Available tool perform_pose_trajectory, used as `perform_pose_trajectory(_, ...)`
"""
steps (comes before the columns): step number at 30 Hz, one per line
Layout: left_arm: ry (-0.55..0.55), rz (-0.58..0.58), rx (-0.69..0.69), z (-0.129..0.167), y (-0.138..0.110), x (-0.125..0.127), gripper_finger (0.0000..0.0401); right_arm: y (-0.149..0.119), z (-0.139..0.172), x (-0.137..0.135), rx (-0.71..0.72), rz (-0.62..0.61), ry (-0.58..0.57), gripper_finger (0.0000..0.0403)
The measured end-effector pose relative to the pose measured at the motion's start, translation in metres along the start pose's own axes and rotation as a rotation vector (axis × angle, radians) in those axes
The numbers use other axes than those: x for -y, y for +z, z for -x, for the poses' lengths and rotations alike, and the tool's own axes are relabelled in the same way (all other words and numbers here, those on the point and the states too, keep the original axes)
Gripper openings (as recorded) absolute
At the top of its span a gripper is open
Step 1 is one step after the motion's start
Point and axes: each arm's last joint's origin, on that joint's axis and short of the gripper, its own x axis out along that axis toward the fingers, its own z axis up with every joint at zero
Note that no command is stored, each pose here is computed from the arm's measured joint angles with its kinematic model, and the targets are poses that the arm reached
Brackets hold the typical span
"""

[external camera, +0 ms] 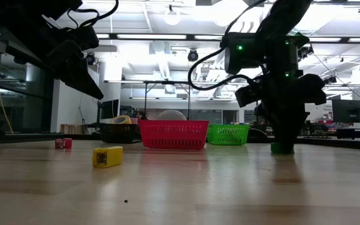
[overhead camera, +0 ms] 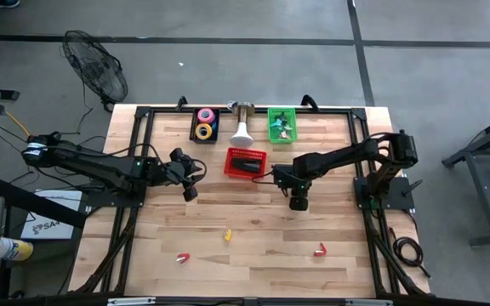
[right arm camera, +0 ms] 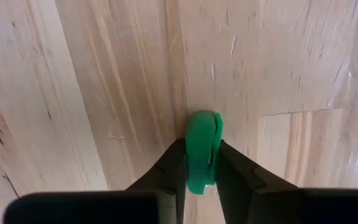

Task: Pick and place Stapler, Stapler remover, tape
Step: Put the green stapler into the red basket

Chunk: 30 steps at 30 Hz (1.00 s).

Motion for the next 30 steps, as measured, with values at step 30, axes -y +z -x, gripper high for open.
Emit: perform_pose_trajectory(30, 0.003, 0.001, 0.004, 0.000, 0.000, 0.000, 0.0102, 0.090, 0.082, -0.004, 0.569, 0.052, -0.043, 0.0053)
